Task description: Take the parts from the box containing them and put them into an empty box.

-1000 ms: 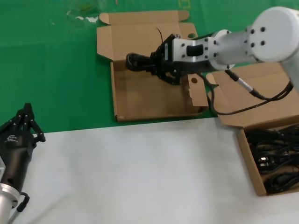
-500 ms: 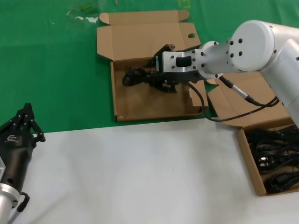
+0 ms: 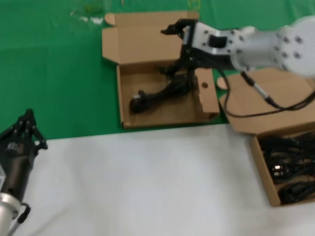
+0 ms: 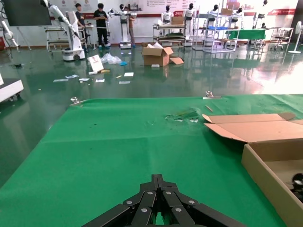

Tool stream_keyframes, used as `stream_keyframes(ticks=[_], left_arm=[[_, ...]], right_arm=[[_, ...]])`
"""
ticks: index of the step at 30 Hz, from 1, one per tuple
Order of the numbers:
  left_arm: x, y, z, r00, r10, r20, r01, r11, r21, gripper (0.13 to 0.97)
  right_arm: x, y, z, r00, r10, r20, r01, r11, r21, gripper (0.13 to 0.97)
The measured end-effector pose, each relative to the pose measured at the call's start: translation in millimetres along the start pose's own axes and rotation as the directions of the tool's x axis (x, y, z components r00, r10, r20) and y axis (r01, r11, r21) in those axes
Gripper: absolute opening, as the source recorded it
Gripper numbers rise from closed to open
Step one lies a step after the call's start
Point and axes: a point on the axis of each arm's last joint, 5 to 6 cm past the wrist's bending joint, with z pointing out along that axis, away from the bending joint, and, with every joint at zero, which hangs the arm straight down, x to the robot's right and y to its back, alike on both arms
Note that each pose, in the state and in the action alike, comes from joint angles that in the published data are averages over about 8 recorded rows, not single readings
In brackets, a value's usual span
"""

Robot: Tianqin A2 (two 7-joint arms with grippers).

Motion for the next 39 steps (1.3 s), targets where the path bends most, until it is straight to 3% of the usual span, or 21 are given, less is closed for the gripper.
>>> stream_keyframes(ticks=[8,11,15,18,27,39], left_arm=[[0.0,0.0,0.0,1.000,0.000,0.000,0.000,1.000,0.000,0.143],[0.0,0.0,0.0,1.000,0.000,0.000,0.000,1.000,0.000,0.149],[0.0,0.0,0.0,1.000,0.000,0.000,0.000,1.000,0.000,0.154],[0.0,0.0,0.0,1.000,0.000,0.000,0.000,1.000,0.000,0.154],[0.0,0.0,0.0,1.000,0.000,0.000,0.000,1.000,0.000,0.231],[0.0,0.0,0.0,1.000,0.000,0.000,0.000,1.000,0.000,0.453]], right_arm=[[-11,0,-41,0.982,0.178,-0.058,-0.172,0.981,0.091,0.636],[-13,1,-43,0.979,0.197,-0.057,-0.191,0.976,0.103,0.712],[-20,3,-42,0.974,0.215,-0.065,-0.206,0.971,0.125,0.712],[-26,6,-40,0.969,0.235,-0.074,-0.222,0.963,0.150,0.768],[-52,15,-35,0.942,0.316,-0.112,-0.285,0.930,0.231,0.894],[-88,30,-33,0.879,0.444,-0.173,-0.377,0.870,0.318,0.961]])
